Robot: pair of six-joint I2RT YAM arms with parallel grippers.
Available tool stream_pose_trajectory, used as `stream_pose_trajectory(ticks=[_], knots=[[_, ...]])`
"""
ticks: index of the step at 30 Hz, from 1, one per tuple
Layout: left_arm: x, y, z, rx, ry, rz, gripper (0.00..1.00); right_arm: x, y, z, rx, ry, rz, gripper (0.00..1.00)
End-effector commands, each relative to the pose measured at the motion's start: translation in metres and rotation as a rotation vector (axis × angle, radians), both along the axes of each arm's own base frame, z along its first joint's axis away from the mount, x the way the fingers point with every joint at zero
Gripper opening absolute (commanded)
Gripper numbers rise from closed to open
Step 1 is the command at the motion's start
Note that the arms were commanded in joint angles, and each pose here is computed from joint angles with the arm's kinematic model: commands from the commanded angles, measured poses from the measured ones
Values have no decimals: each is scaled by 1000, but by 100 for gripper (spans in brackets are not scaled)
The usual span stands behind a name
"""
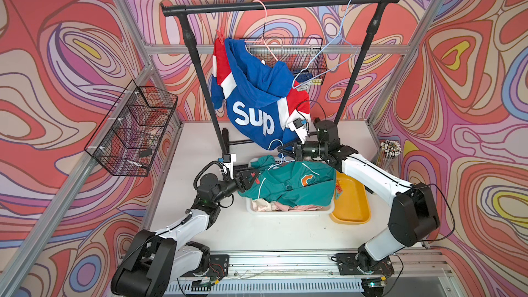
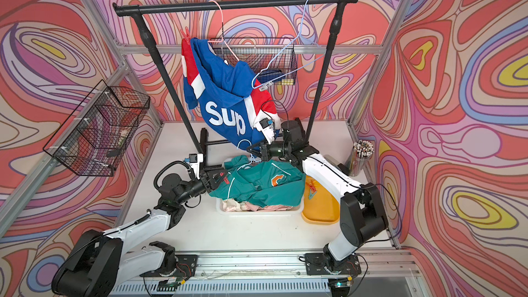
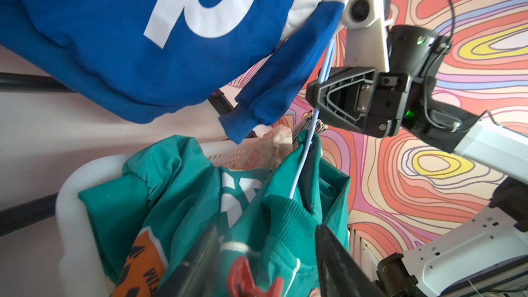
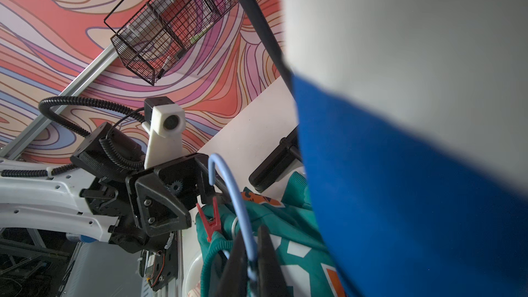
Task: Remove the clothespins securing jackets to the hanger
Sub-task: Remove the clothespin from the hanger.
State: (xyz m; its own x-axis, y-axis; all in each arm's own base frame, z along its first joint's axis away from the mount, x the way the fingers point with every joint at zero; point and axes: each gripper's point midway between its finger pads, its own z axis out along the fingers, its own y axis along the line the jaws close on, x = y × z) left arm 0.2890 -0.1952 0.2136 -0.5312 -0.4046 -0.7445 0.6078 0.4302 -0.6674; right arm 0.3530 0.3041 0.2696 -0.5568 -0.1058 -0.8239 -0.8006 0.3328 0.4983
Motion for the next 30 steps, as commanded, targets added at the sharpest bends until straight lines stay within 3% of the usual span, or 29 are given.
stream_pose_trajectory(ticks=[1, 16, 23, 30], knots=[[-4, -1, 15, -43, -59, -32, 52, -9, 3, -12, -4, 76, 60, 0], [1, -1, 4, -25, -10, -24, 32, -9, 3, -14, 5, 87, 82, 0], [3, -3, -2, -23, 20, -30, 30, -11, 4, -11, 9, 82, 86, 0], [3, -5, -8, -18, 40, -38, 33, -10, 4, -12, 6, 83, 83, 0]])
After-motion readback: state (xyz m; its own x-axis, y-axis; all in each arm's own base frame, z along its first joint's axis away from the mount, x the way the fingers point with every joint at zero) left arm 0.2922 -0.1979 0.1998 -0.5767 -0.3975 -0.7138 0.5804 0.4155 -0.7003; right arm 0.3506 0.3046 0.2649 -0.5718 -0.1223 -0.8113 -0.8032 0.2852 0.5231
